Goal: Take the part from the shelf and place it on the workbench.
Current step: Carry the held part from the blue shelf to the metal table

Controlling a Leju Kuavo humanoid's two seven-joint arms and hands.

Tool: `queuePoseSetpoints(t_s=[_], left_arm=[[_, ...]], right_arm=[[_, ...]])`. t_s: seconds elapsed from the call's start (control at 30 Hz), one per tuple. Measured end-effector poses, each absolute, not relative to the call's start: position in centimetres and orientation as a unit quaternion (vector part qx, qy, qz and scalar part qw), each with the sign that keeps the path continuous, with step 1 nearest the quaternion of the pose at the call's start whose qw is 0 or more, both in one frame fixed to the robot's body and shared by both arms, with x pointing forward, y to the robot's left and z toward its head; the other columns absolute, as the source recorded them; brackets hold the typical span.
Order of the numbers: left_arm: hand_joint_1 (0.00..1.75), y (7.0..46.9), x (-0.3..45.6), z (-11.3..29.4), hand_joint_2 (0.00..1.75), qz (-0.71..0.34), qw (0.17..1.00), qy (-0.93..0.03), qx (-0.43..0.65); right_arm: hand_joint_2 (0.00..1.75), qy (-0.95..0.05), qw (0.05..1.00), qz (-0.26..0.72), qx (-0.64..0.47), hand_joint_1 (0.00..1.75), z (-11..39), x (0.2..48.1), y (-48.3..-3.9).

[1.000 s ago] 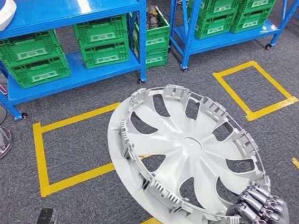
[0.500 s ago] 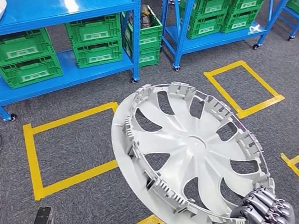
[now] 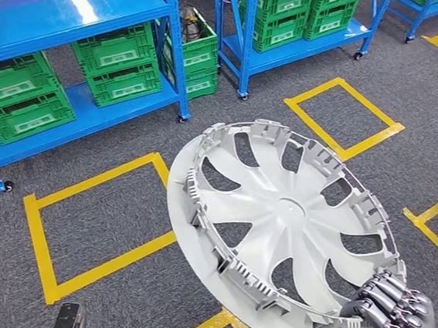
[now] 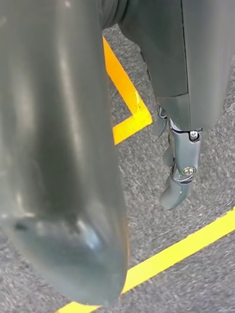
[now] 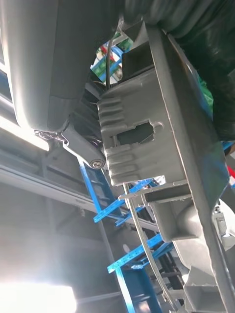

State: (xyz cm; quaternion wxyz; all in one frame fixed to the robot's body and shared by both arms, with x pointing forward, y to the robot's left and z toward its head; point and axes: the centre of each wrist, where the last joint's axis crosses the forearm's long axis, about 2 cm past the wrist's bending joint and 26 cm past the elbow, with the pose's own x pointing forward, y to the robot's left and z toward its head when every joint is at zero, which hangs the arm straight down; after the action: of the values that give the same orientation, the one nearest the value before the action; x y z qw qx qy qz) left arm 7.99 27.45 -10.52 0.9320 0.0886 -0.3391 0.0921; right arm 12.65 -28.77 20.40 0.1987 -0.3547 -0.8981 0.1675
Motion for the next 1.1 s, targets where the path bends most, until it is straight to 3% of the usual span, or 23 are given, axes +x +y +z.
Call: queuePoseSetpoints(t_s=[0.7, 1.1], left_arm=[[0.0, 27.38, 7.84, -10.55, 0.0, 0.093, 0.934, -0.333, 0.085], [0.0, 27.56, 7.34, -10.65, 0.0, 0.121, 0.953, -0.27, 0.065]], right_arm=[[1.75, -0.898, 0.198, 0.163, -0.358, 1.75, 20.56, 12.53, -28.82], [1.75, -0.901, 0.196, 0.153, -0.356, 1.75, 20.84, 12.81, -28.83]])
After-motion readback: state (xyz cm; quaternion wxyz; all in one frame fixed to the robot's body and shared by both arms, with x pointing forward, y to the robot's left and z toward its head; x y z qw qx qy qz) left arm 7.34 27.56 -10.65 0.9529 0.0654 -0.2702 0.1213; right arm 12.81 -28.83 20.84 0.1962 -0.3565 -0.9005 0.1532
